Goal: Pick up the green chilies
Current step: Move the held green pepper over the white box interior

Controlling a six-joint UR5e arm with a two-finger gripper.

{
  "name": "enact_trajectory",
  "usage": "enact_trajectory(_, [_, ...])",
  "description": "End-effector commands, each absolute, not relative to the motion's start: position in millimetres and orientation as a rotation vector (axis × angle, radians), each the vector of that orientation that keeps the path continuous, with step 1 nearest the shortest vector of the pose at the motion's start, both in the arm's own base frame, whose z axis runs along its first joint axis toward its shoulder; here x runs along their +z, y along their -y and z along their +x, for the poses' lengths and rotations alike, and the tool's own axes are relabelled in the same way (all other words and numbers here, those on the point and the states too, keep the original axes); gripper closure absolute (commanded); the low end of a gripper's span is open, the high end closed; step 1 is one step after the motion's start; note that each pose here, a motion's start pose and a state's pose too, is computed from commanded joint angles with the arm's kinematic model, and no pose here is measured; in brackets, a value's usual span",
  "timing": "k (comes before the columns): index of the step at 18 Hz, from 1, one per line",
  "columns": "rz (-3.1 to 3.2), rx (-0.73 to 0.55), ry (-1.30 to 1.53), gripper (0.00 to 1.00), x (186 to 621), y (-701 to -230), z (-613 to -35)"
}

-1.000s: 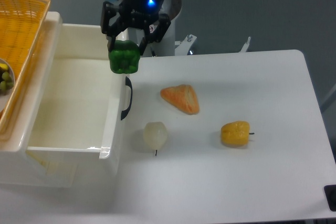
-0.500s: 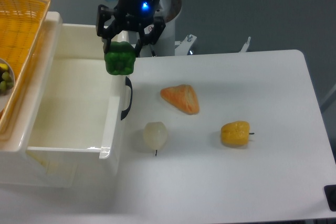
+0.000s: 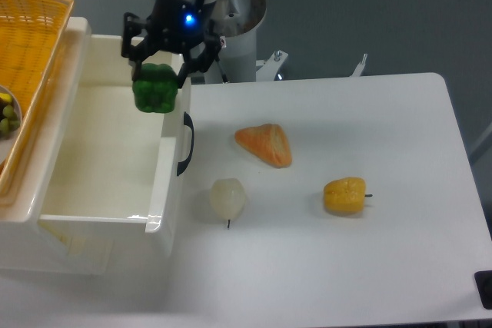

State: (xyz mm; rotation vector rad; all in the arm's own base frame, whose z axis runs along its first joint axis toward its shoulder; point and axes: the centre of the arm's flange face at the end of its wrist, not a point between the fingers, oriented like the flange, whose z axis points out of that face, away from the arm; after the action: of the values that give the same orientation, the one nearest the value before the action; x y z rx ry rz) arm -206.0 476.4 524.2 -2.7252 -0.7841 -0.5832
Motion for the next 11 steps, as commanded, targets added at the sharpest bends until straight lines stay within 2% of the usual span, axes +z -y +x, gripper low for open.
enact_trajectory(11, [-2.77, -0.603, 0.729, 0.39, 513.3, -491.7, -187.0])
